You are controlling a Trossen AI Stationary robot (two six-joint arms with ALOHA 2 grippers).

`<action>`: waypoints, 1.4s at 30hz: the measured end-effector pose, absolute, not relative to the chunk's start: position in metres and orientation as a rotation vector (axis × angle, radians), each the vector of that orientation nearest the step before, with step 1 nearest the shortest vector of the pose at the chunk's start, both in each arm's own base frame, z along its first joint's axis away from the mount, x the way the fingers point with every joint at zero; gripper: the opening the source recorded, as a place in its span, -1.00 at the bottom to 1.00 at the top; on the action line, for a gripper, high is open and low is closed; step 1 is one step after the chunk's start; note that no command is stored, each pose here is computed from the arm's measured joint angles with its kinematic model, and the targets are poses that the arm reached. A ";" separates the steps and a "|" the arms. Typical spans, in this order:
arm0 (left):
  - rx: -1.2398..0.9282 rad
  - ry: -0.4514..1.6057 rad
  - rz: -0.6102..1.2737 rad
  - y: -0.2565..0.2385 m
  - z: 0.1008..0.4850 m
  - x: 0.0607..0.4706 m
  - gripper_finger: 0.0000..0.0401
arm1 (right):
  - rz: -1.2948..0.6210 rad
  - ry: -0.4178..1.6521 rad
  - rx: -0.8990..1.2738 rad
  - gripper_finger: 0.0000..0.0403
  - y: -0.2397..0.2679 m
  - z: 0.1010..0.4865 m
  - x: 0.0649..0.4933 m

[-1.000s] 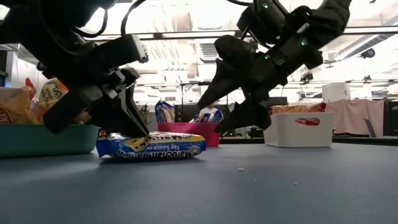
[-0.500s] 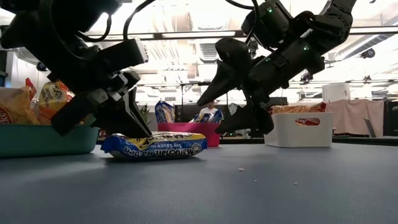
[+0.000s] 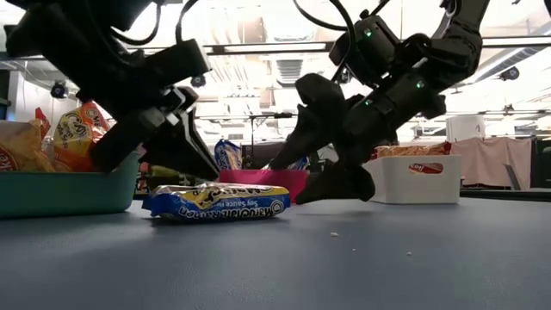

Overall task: Sort Maruchan noodles
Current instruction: Put the blue noodle pack into the red bin

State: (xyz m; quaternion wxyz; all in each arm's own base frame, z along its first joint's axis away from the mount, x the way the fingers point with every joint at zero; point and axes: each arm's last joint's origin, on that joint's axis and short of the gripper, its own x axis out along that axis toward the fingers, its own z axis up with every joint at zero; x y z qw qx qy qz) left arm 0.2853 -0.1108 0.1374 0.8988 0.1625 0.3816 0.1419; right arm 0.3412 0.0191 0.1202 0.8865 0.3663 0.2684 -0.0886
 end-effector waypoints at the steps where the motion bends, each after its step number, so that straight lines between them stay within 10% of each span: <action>1: 0.342 0.791 0.300 -0.111 0.139 0.286 -0.81 | -0.176 0.562 0.757 0.62 0.018 0.119 0.341; 42: 0.304 0.796 0.329 -0.117 0.151 0.291 -0.81 | -0.004 0.613 0.846 0.62 0.011 0.126 0.343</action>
